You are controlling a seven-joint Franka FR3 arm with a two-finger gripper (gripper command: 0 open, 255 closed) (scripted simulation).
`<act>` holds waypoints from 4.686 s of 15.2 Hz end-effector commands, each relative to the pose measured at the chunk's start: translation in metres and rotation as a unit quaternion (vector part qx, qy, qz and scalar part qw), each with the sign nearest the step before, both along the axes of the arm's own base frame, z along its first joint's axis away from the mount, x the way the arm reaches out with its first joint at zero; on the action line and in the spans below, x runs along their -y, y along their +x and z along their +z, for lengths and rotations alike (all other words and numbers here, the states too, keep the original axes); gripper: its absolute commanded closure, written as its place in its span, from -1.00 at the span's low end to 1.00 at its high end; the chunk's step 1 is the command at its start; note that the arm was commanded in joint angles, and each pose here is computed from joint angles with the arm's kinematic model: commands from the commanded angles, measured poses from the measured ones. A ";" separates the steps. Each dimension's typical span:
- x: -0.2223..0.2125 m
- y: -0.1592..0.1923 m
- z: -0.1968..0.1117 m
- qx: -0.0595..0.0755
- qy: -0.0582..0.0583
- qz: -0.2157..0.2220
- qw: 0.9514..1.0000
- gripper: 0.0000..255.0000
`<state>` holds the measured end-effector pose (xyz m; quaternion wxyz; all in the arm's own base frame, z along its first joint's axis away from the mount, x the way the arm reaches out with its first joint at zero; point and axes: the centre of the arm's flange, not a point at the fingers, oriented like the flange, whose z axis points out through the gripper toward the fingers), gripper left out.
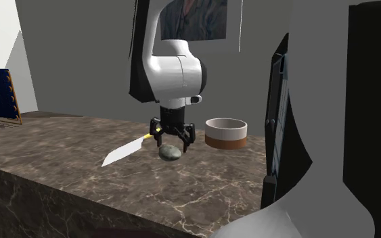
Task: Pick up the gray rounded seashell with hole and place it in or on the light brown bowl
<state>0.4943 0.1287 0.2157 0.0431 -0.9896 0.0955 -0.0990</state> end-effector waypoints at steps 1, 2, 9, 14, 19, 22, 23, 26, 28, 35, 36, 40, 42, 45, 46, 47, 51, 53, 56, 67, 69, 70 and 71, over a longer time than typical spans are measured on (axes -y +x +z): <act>-0.001 0.001 -0.004 0.000 0.000 0.000 1.000 -1.00; -0.001 0.001 -0.004 0.000 0.000 0.000 1.000 -1.00; -0.001 0.001 -0.004 0.000 0.000 0.000 1.000 1.00; -0.002 0.001 -0.004 0.000 0.000 0.000 1.000 1.00; -0.001 0.001 0.006 0.000 0.000 0.000 1.000 1.00; -0.001 0.001 0.022 0.000 0.000 0.000 1.000 1.00; -0.001 0.001 0.028 0.000 0.000 0.000 1.000 1.00; -0.001 0.001 0.043 0.000 0.000 0.000 1.000 1.00; -0.001 0.001 0.054 0.000 0.000 0.000 1.000 1.00; -0.048 0.003 0.045 -0.144 -0.081 -0.078 0.983 -1.00; -0.047 0.003 0.040 -0.144 -0.081 -0.078 0.983 -1.00; -0.045 0.001 0.019 -0.144 -0.081 -0.078 0.983 -1.00; -0.044 0.000 0.011 -0.144 -0.081 -0.078 0.983 -1.00; -0.044 0.000 0.011 -0.144 -0.081 -0.078 0.983 -1.00; -0.044 0.000 0.011 -0.144 -0.081 -0.078 0.983 -1.00; -0.044 0.000 0.011 -0.144 -0.081 -0.078 0.983 -1.00; -0.046 0.004 0.008 -0.144 -0.081 -0.078 0.983 1.00; -0.045 0.005 0.004 -0.144 -0.081 -0.078 0.983 1.00; -0.046 -0.001 -0.004 -0.144 -0.081 -0.078 0.983 1.00; -0.064 -0.012 0.036 -0.096 -0.094 -0.137 0.981 -1.00; -0.109 -0.033 0.032 -0.011 -0.123 -0.252 0.960 -1.00; -0.132 -0.039 0.027 0.032 -0.136 -0.308 0.941 -1.00; -0.143 -0.041 0.024 0.052 -0.142 -0.333 0.931 -1.00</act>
